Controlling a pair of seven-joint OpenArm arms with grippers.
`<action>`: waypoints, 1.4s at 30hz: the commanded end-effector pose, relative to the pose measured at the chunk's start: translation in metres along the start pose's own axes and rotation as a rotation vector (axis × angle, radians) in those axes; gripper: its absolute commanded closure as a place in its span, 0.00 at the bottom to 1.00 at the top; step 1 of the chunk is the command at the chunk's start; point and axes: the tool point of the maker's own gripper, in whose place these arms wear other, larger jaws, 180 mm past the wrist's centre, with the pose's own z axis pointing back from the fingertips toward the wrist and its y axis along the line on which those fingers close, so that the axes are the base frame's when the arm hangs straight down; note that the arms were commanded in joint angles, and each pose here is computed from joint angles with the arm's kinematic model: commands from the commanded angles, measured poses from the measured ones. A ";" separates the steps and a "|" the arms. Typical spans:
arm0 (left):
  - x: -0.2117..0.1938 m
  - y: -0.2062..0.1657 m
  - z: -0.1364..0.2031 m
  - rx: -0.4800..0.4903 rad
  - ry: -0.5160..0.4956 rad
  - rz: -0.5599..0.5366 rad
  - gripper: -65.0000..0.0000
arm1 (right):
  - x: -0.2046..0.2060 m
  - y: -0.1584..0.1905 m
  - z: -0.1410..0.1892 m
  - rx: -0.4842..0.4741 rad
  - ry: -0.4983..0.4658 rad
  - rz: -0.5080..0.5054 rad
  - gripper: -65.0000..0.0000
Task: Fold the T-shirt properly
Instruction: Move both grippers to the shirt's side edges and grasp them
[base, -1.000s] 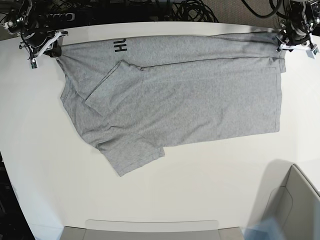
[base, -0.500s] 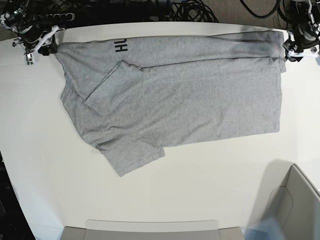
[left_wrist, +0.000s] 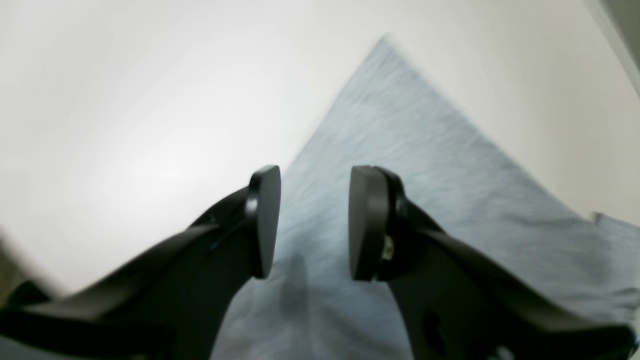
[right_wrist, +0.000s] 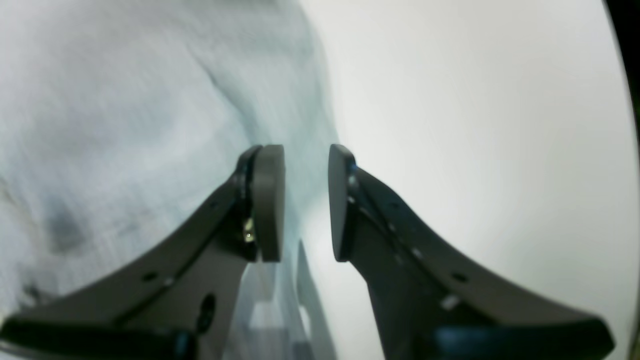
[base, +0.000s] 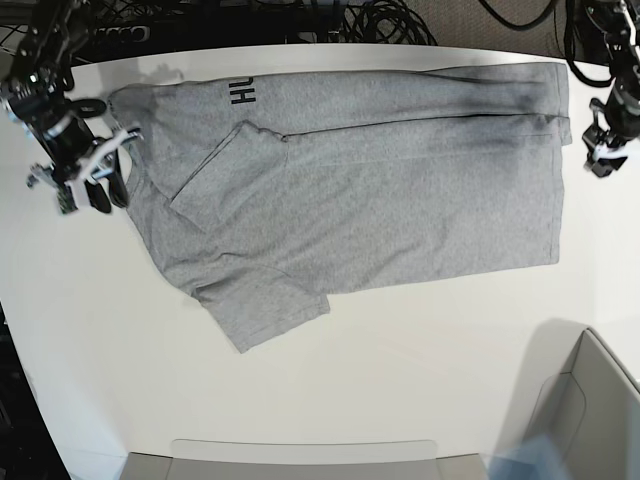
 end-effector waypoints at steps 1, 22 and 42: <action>0.003 -0.012 0.000 -0.031 0.007 -0.009 0.63 | 0.016 0.003 -0.015 0.022 -0.023 0.039 0.76; 0.000 -0.044 -0.015 -0.109 0.034 -0.022 0.63 | -0.045 0.004 -0.145 -0.019 0.285 -0.094 0.76; -0.011 -0.061 -0.022 -0.162 0.031 0.073 0.63 | 0.057 0.011 -0.077 -0.065 0.009 0.005 0.76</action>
